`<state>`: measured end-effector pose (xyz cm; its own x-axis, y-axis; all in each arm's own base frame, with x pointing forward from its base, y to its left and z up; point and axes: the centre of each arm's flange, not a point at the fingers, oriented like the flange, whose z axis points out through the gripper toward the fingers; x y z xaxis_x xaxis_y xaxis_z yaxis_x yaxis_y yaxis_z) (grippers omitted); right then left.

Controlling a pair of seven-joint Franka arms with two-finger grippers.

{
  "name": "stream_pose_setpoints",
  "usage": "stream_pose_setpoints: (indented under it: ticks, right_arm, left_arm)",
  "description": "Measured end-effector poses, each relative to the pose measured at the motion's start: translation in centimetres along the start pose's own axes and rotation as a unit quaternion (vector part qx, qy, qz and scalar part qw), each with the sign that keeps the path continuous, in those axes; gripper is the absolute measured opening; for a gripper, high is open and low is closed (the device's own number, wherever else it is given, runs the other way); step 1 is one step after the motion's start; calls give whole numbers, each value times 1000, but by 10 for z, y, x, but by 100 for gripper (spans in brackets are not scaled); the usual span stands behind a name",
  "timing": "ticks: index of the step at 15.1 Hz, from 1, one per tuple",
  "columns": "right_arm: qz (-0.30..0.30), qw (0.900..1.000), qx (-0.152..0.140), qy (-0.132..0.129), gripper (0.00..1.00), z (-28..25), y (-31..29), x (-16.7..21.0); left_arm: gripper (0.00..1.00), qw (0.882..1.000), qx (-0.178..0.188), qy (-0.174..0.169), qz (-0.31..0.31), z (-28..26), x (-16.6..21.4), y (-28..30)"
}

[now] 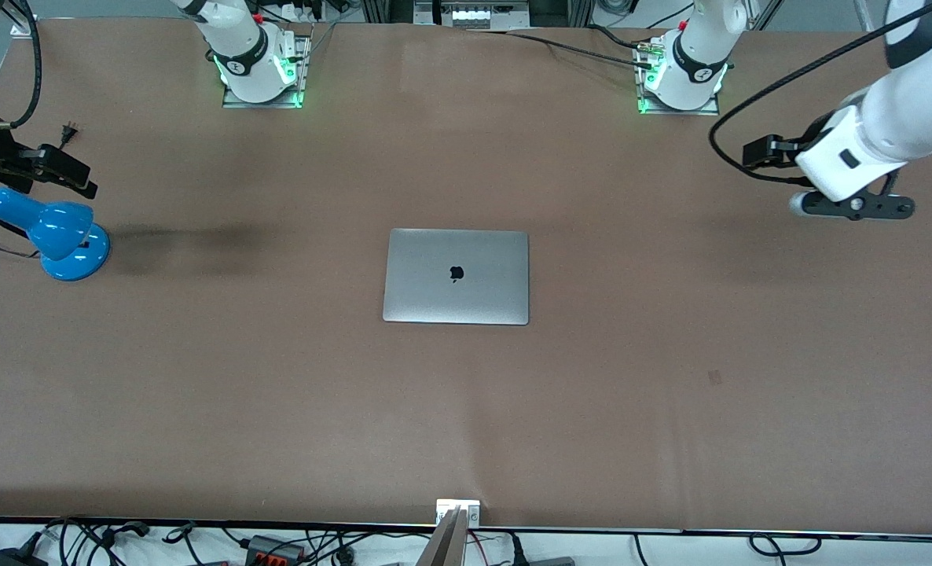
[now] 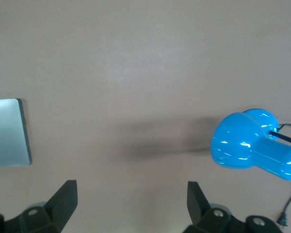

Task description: Close laptop with both arms from behind

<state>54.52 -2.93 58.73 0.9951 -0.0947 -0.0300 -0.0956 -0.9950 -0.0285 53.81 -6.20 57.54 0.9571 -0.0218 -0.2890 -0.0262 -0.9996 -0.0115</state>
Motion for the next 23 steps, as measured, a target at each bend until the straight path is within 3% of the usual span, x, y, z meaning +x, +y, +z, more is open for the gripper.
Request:
stream_pose_setpoints:
  ticks: [3,6,12,15,23]
  right_arm:
    - [8,1000,6,-10,100,10,7,6]
    - [8,1000,6,-14,100,13,7,7]
    - [7,1000,6,-13,100,12,5,7]
    - [7,1000,6,-13,100,12,5,7]
    - [6,1000,6,-14,100,12,2,7]
  left_arm:
    - [100,999,-5,46,-6,-14,4,-7]
    - [100,998,-1,59,-13,-9,-7,-7]
    - [100,998,-12,53,-41,18,-13,-33]
    - [100,996,-27,62,-55,17,-11,-48]
    - [100,996,-26,73,-51,8,-19,-43]
